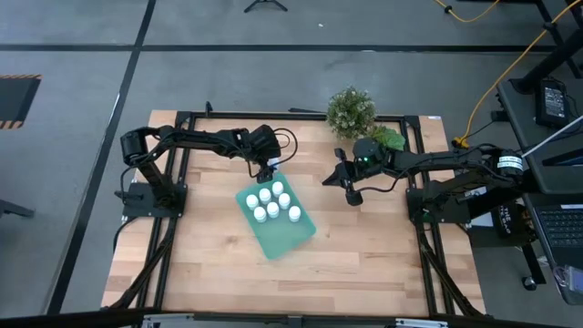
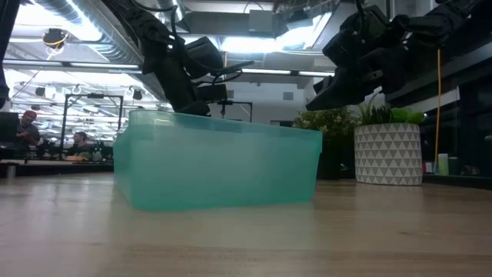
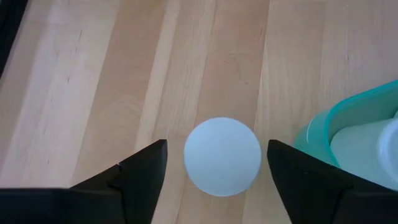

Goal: Pick and place pill bottles into a basket
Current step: Put the white medicine bottle into the green bin

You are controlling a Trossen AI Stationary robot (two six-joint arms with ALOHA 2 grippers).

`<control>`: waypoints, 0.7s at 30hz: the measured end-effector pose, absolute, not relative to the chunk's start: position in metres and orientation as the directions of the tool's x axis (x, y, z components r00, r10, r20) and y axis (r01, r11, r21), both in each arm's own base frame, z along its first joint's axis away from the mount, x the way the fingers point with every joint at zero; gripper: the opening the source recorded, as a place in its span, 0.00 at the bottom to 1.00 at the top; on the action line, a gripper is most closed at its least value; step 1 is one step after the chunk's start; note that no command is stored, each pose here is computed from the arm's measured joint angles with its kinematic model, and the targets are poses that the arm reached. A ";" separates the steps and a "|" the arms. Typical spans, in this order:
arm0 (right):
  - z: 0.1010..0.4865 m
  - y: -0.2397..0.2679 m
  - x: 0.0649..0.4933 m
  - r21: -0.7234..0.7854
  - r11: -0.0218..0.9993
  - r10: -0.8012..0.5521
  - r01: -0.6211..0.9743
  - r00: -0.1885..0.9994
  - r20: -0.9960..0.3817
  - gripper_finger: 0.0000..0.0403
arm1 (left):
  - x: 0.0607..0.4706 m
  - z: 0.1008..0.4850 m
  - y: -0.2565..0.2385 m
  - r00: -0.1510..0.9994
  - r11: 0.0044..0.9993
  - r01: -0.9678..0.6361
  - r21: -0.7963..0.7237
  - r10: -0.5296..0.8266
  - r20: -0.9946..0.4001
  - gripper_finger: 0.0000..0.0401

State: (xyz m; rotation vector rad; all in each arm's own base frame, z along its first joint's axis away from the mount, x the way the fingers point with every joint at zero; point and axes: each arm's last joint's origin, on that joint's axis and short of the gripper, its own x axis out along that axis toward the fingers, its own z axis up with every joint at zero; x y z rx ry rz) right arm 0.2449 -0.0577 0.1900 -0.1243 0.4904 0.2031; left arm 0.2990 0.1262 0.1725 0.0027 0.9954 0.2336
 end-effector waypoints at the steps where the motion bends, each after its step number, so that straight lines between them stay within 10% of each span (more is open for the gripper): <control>1: 0.190 -0.058 0.245 -0.070 0.972 0.163 -0.223 0.863 -0.479 0.04 | 0.299 0.172 0.126 0.521 0.975 -0.194 0.109 0.196 -0.831 0.67; 21: 0.189 -0.058 0.244 -0.065 0.973 0.165 -0.224 0.858 -0.487 0.04 | 0.298 0.174 0.126 0.520 0.979 -0.156 0.130 0.194 -0.832 0.39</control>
